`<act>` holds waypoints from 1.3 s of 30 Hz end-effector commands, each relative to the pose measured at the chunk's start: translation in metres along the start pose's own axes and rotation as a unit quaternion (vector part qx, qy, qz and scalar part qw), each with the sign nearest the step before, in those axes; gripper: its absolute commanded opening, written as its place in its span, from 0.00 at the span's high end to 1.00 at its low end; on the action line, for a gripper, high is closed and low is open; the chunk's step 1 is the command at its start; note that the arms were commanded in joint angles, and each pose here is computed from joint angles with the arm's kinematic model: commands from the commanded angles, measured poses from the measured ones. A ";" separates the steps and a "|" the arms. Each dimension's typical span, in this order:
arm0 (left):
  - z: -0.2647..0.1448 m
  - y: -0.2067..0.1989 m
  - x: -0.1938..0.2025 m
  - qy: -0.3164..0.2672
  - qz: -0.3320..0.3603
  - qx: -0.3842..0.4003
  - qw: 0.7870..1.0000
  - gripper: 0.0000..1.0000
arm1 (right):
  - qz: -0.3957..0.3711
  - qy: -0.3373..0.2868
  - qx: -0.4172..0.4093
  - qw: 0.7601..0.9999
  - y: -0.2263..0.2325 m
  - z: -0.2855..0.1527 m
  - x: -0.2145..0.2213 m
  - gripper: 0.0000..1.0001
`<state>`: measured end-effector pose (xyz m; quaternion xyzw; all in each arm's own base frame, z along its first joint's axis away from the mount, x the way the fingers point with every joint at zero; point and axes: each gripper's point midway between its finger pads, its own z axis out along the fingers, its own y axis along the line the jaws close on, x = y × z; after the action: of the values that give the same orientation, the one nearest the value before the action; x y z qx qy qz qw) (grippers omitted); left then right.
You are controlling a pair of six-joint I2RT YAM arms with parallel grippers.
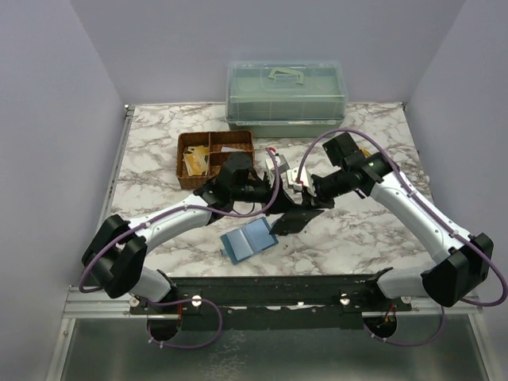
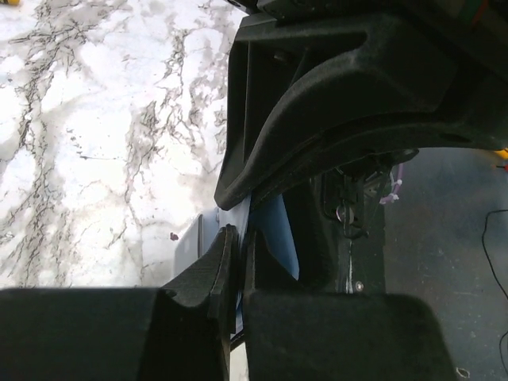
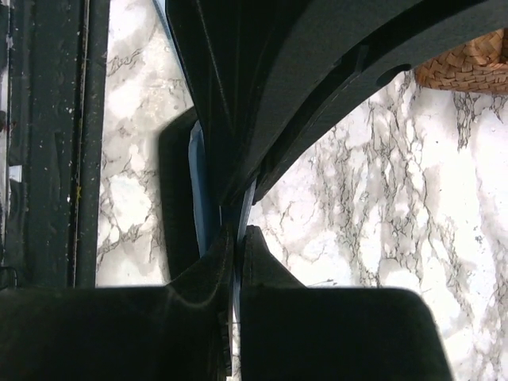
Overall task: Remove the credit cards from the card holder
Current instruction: Remove the credit card from the card holder.
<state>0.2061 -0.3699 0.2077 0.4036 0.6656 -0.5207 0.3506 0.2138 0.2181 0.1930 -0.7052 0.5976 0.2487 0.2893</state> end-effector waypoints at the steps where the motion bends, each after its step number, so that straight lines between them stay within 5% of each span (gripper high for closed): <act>1: -0.005 0.011 0.002 0.015 0.008 -0.039 0.999 1.00 | 0.020 -0.016 -0.011 1.000 0.004 0.006 -0.008 0.97; 7: -0.018 0.026 0.002 -0.014 -0.036 -0.120 0.992 1.00 | 0.089 -0.049 0.040 0.994 -0.013 -0.011 -0.025 0.34; 13: -0.035 0.021 -0.008 -0.116 -0.015 -0.191 0.975 1.00 | 0.193 -0.196 0.040 0.961 -0.012 -0.044 -0.046 0.16; 18: -0.030 0.013 -0.019 -0.184 0.043 -0.245 0.951 1.00 | 0.314 -0.293 0.048 0.902 -0.021 -0.063 -0.037 0.02; 21: -0.017 0.005 -0.021 -0.193 0.098 -0.288 0.933 1.00 | 0.374 -0.341 0.013 0.862 -0.021 -0.086 -0.045 0.04; 27: -0.001 0.012 -0.025 -0.199 0.133 -0.338 0.910 1.00 | 0.418 -0.362 -0.064 0.831 -0.009 -0.099 -0.062 0.23; 35: 0.009 0.012 -0.043 -0.232 0.134 -0.349 0.898 1.00 | 0.480 -0.347 -0.029 0.805 -0.003 -0.064 -0.025 0.57; 39: 0.019 0.007 -0.046 -0.234 0.137 -0.347 0.898 1.00 | 0.489 -0.337 -0.003 0.805 -0.013 -0.054 -0.011 0.63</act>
<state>0.2300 -0.3828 0.2022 0.2468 0.6743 -0.2644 0.6438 0.2116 0.1907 0.2475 -0.2001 0.7179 0.6018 0.2871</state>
